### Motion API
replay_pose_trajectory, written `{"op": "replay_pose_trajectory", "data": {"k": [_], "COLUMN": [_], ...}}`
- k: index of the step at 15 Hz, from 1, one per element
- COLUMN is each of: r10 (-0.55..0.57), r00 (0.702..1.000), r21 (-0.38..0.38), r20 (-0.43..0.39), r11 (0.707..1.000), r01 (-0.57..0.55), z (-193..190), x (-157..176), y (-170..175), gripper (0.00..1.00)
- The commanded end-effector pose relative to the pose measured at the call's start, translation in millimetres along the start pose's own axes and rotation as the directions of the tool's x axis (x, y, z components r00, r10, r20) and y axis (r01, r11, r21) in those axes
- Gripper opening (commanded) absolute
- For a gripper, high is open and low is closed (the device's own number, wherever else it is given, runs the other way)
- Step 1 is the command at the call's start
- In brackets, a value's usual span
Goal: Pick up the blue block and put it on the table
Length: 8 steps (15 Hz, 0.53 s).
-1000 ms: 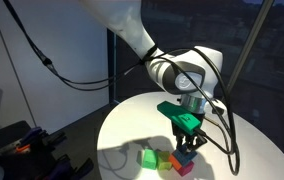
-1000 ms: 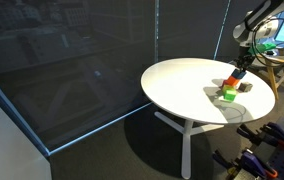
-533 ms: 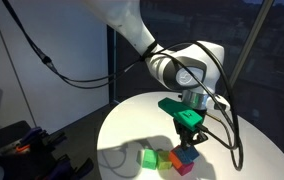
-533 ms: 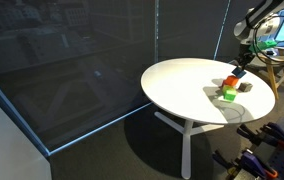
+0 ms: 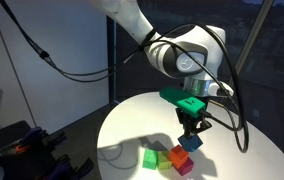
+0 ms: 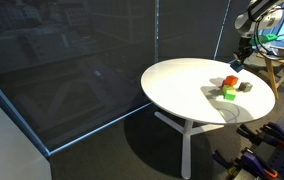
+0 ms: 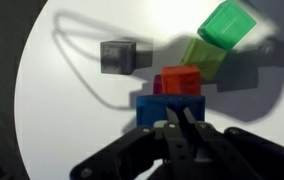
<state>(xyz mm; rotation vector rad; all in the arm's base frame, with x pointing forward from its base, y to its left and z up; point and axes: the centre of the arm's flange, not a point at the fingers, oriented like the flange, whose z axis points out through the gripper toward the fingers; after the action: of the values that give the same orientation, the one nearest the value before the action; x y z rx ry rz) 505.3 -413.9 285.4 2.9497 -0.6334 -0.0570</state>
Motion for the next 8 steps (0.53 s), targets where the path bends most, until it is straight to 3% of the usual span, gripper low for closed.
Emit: {"op": "replay_pose_trajectory", "data": {"k": [1,8], "r10": [0.009,0.051], "r00": [1.000,0.998], "r21": [-0.018,0.004], "r20": [-0.019,-0.022], "r11": [1.000,0.999], "r01": [-0.009,-0.051], "z": [-29,-52], "x": [-11,-21], "y": [-9,-45], "gripper": [0.05,0.05]}}
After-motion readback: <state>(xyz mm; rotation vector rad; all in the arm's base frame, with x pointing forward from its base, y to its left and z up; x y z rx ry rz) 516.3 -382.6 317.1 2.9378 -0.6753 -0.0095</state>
